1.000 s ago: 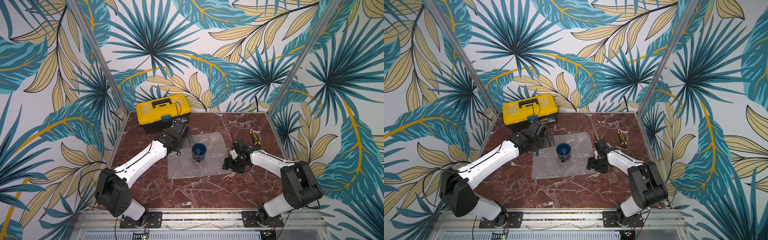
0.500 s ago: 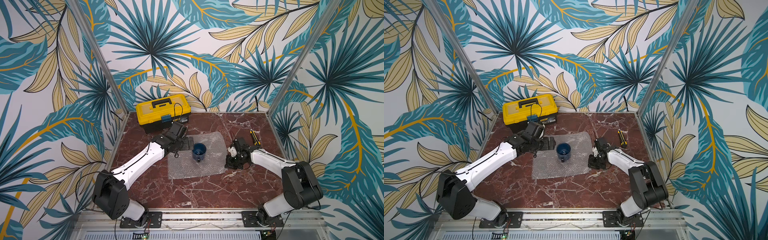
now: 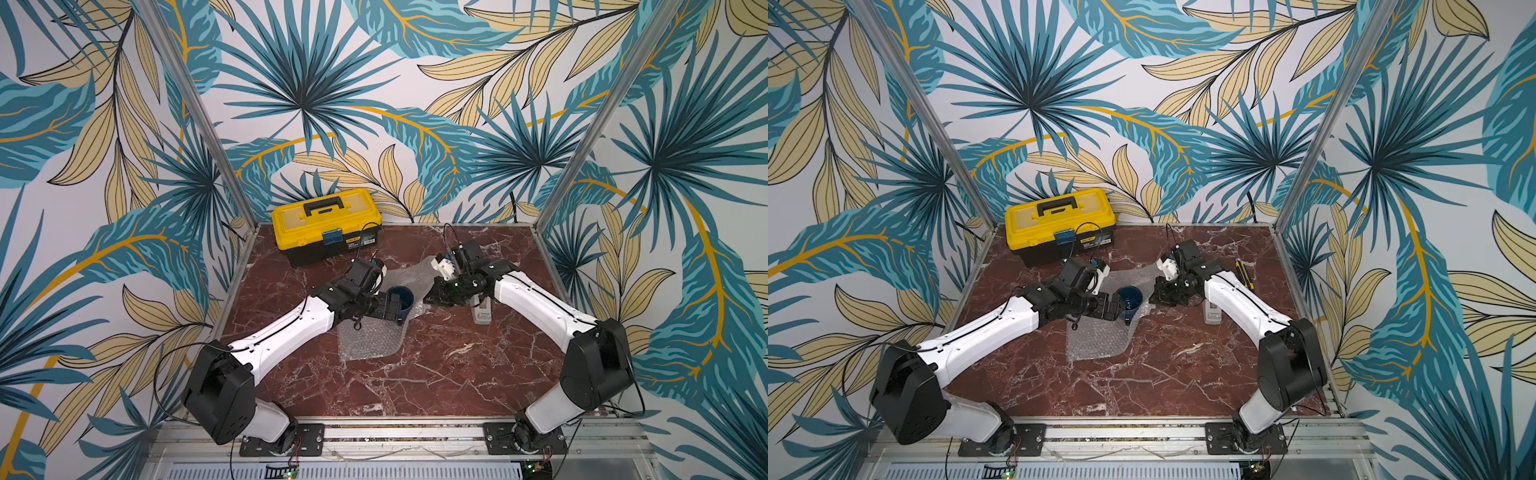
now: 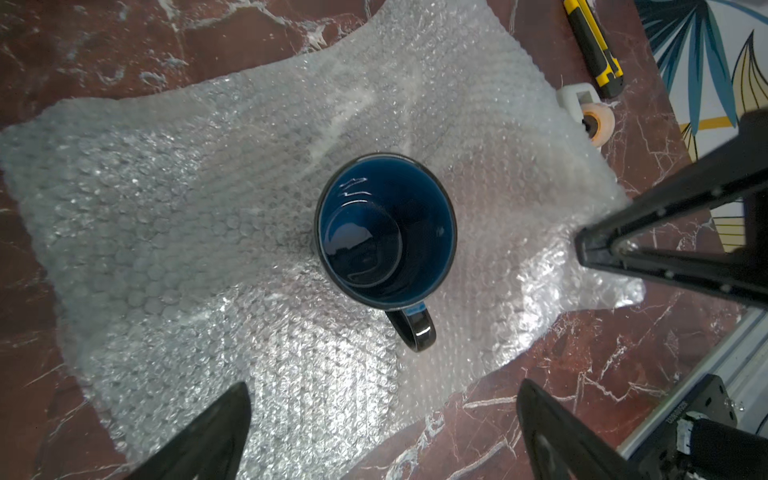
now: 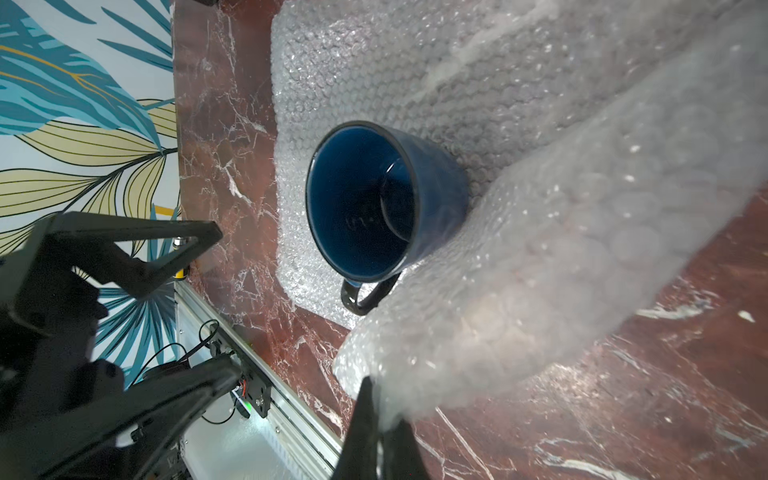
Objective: Wrap mugs in bubble wrap
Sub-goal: Wrap the mug in bubble wrap.
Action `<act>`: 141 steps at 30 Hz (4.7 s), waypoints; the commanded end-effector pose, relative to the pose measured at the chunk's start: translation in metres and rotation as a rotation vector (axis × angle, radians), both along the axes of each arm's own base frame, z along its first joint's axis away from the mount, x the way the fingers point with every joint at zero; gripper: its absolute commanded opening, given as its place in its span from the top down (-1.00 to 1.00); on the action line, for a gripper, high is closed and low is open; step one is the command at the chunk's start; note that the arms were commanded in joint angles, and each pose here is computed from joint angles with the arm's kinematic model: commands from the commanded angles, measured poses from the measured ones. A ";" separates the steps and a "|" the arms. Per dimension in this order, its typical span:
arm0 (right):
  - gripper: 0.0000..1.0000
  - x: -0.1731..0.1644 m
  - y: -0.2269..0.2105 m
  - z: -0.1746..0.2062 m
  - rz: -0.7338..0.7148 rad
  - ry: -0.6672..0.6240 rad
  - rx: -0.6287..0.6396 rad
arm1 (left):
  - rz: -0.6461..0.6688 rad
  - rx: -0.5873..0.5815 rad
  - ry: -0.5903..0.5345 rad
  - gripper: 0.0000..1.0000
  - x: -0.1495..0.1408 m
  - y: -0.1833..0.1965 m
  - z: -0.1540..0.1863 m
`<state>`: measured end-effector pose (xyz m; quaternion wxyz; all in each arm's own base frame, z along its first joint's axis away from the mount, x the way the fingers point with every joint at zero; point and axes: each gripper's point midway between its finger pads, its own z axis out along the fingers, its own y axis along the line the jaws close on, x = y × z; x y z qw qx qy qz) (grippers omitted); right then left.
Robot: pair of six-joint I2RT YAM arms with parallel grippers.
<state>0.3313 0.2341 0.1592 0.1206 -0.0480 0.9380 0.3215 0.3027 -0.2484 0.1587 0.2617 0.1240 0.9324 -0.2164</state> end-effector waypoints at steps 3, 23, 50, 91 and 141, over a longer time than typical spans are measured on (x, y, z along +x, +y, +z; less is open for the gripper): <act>1.00 0.004 0.022 0.006 0.049 0.023 0.045 | -0.062 -0.043 -0.052 -1.00 -0.009 -0.006 0.001; 1.00 0.024 0.057 -0.001 0.064 0.059 0.077 | -0.011 0.009 -0.094 -0.99 0.020 -0.025 -0.024; -0.03 0.023 0.031 -0.002 0.002 0.034 -0.070 | 0.250 0.012 -0.049 -0.89 0.067 0.016 -0.060; -0.11 0.034 0.030 -0.112 -0.037 0.119 -0.378 | 0.563 0.211 0.031 -0.70 0.103 0.140 -0.057; -0.09 0.034 0.032 -0.112 -0.061 0.112 -0.341 | 0.160 -0.220 -0.059 0.99 0.077 -0.015 0.004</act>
